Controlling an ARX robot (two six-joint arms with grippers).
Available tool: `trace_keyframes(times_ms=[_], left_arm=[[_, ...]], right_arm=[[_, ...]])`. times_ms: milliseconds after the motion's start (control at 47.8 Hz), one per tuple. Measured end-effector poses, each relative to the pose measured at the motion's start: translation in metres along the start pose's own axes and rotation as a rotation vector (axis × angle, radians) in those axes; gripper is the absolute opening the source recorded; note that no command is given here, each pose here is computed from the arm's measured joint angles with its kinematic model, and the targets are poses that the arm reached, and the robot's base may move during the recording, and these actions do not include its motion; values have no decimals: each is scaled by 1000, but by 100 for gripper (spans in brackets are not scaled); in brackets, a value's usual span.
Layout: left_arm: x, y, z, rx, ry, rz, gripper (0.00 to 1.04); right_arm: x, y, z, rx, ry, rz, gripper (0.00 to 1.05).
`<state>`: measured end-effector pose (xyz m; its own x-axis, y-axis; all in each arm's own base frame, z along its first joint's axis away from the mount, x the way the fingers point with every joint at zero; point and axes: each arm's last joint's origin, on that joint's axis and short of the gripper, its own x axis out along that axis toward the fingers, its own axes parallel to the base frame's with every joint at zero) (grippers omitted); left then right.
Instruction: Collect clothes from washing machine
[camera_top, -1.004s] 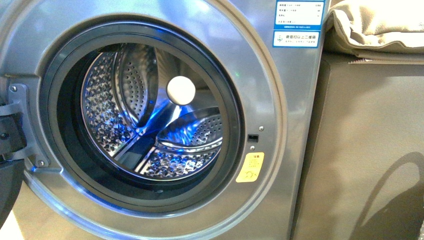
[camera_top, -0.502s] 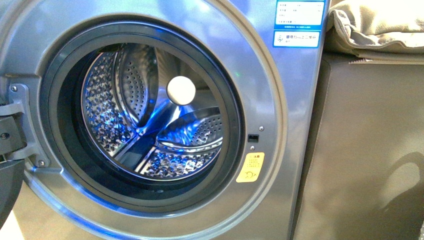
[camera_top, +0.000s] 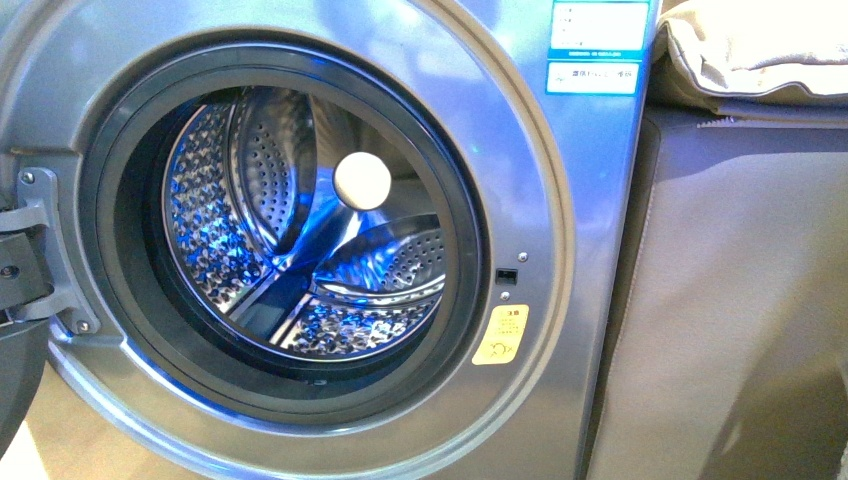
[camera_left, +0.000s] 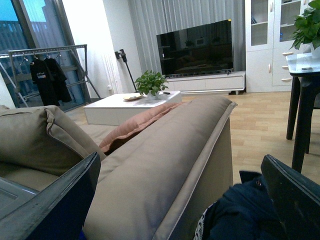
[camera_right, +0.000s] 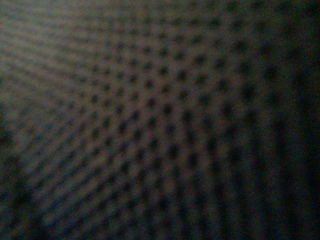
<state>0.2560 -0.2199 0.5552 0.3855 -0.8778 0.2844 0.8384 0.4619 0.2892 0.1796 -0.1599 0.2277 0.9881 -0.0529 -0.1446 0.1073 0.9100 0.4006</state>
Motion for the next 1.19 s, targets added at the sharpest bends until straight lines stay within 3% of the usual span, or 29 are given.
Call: trace_keyframes(times_ms=[314,439,523,606,753,857,1046,1192], left_arm=[[0,0,0,0,0,0,98],[0,0,0,0,0,0,98],[0,0,0,0,0,0,98],[0,0,0,0,0,0,98],[0,0,0,0,0,-1,98],[0,0,0,0,0,0,98],[0,0,0,0,0,0,98],[0,0,0,0,0,0,98]], right_arm=[[47,-58,-104,126,300,-212,14],[64,-76,-129,155,367,-284,14],[72,-84,-144,171,406,-318,25],[76,-86,-155,185,427,-335,43],[80,-69,-131,155,340,-276,80],[77,-58,-106,152,271,-243,97],[58,-31,-53,98,111,-136,97],[33,0,-9,35,-35,11,97]])
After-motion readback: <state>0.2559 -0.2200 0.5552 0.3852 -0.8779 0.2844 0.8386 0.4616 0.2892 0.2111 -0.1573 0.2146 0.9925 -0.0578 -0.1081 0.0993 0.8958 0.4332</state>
